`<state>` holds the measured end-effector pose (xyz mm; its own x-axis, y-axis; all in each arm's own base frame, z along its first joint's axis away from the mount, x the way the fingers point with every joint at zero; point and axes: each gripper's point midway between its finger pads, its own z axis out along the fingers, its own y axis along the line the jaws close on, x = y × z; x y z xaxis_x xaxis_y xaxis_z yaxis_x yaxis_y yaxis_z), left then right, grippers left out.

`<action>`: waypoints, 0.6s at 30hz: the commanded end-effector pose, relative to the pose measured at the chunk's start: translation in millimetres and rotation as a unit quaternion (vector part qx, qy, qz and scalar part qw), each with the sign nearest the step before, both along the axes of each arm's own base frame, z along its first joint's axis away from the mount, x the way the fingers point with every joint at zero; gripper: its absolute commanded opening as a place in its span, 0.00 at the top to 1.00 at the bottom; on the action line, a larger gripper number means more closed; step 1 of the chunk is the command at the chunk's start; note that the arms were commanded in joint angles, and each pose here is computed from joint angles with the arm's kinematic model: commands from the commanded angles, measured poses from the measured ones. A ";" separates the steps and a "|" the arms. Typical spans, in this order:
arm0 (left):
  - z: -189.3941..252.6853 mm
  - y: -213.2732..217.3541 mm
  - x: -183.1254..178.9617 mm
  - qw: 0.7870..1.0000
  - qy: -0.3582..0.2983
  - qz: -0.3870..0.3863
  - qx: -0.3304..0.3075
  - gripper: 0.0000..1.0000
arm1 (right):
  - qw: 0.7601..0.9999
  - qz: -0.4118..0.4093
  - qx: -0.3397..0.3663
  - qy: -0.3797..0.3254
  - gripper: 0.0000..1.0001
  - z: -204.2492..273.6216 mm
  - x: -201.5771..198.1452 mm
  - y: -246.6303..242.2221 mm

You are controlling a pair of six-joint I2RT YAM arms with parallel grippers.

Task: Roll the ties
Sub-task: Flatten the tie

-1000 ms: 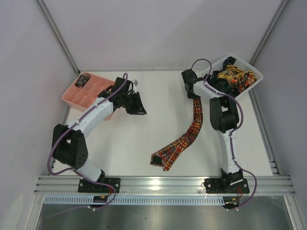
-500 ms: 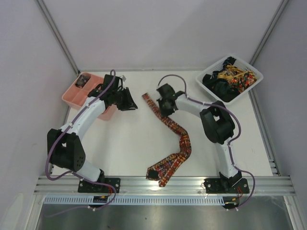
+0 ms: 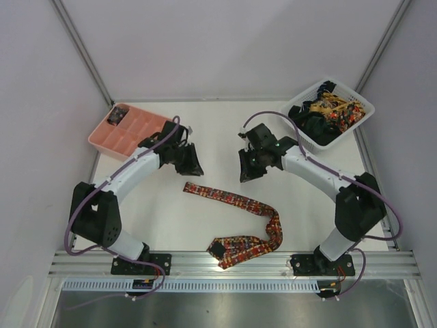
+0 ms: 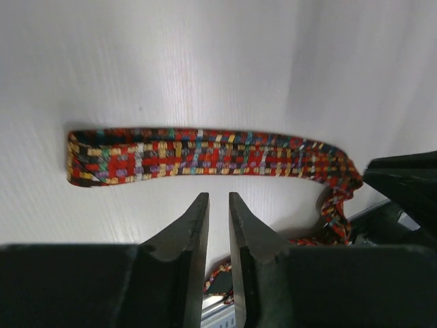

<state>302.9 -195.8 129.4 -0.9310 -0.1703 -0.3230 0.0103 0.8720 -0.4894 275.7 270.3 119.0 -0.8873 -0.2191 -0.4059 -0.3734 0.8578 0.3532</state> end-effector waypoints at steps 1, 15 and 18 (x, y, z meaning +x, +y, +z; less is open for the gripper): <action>-8.5 -9.0 -27.5 1.000 0.019 -0.005 -0.007 0.77 | 0.998 0.012 0.009 0.059 0.82 -1.1 -49.1 -4.3; -74.0 -19.3 -0.5 0.996 0.083 -0.013 0.035 0.80 | 0.988 -0.080 -0.057 0.117 0.92 -41.7 -94.0 -77.4; -88.0 -15.2 -2.3 0.994 0.103 -0.006 0.047 0.81 | 0.986 -0.087 -0.060 0.129 0.92 -44.3 -96.2 -79.4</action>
